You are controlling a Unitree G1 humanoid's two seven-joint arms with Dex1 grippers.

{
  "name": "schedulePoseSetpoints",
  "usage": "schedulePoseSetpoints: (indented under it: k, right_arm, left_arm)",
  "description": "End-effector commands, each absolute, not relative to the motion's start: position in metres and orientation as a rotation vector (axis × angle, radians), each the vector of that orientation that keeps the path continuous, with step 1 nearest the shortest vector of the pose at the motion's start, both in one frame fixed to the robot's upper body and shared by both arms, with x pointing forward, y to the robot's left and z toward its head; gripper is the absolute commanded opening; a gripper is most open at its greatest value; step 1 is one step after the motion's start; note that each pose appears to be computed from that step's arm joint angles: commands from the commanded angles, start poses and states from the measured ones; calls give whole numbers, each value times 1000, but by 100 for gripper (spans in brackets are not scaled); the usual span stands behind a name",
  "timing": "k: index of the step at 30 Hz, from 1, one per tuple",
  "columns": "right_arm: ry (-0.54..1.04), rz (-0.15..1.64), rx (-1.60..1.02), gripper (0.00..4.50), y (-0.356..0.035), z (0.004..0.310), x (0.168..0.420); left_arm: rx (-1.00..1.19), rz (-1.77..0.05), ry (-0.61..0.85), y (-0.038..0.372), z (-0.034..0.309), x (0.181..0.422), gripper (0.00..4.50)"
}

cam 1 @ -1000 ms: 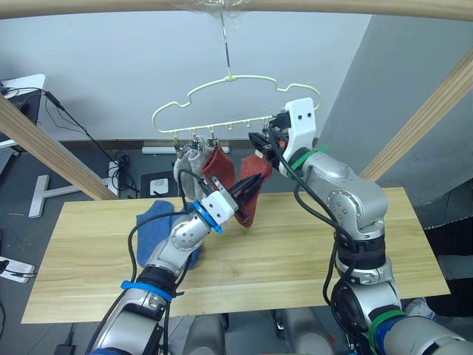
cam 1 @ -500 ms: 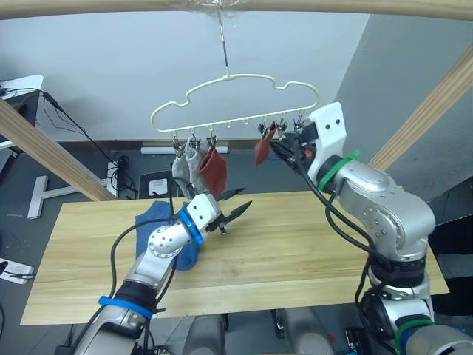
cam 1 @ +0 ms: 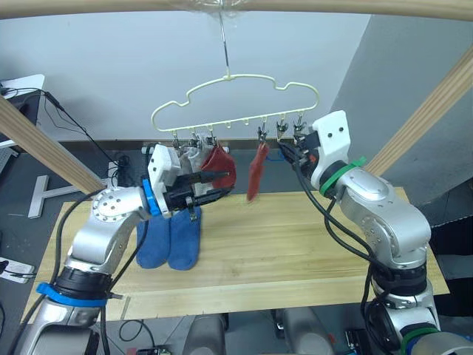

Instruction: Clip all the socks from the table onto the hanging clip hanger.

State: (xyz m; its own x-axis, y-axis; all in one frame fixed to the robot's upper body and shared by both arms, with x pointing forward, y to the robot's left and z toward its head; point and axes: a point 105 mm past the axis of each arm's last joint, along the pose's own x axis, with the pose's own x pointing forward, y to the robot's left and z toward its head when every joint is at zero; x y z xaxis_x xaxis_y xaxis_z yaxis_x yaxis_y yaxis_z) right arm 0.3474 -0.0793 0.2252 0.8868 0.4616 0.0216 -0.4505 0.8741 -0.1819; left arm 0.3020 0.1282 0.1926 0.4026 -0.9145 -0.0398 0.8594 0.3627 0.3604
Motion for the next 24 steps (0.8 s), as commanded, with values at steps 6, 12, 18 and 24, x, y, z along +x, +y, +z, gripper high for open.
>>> schedulePoseSetpoints:
  k: [6, 12, 18, 24]
  right_arm:
    - [-145, 440, -169, 191, -73, 238, 361]
    - [-152, 435, -163, 191, -66, 237, 368]
    - [-156, 422, -160, 191, -64, 238, 374]
    - [-165, 439, -147, 191, -54, 240, 377]
  left_arm:
    - [318, -1186, -236, 119, 225, 295, 167]
    - [312, -1189, -247, 116, 229, 295, 167]
    - [316, -1190, -254, 114, 228, 296, 167]
    - [315, -1189, -256, 112, 227, 296, 167]
